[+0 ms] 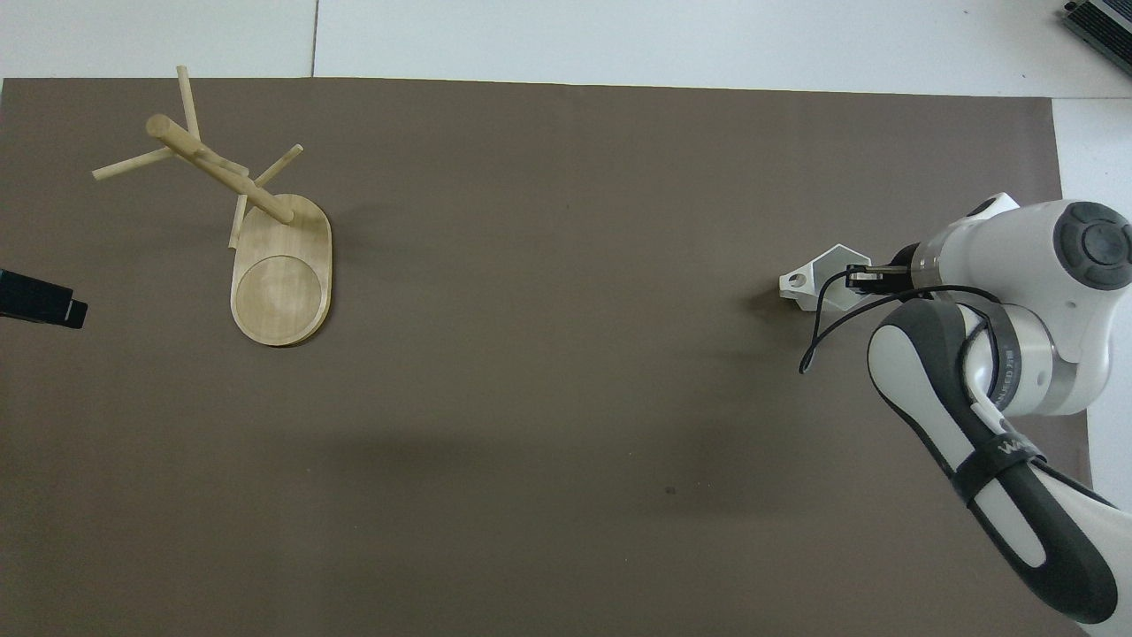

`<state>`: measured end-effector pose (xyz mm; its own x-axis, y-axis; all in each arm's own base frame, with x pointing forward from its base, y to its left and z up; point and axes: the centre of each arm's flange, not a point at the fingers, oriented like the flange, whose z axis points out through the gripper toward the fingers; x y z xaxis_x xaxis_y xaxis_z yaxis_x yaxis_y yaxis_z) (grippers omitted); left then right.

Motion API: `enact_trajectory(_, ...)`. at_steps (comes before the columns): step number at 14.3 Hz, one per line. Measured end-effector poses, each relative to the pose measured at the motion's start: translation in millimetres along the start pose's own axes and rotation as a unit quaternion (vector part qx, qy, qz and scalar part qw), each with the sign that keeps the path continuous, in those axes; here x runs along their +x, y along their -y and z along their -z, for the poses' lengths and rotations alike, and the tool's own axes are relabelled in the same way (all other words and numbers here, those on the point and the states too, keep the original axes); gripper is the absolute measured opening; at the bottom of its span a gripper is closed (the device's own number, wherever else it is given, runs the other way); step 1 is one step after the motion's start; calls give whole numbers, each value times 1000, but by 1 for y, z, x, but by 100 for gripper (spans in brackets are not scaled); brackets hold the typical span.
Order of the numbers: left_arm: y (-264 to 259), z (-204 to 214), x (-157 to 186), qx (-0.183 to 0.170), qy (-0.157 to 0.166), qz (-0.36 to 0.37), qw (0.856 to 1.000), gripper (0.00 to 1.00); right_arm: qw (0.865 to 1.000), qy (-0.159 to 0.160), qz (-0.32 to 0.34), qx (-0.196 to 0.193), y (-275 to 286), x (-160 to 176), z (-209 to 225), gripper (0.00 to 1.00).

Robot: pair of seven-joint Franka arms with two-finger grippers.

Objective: Hang cup on rack
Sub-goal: 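Close the right gripper on the white mug's rim, then lift the mug and carry it toward the wooden mug tree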

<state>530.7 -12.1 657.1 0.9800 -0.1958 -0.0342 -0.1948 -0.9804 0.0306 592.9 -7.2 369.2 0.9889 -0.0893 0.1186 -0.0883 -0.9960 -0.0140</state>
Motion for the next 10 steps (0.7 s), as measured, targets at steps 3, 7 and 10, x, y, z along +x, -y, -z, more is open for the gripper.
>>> enact_trajectory(3,0,0,0,0,0,0,1000,100,1000,-1,0,0,0,1,1,6)
enact_trajectory(7,0,0,0,0,0,0,1000,100,1000,10,3,1,5,10,20,6)
enact_trajectory(10,0,0,0,0,0,0,1000,100,1000,20,4,0,7,19,44,6)
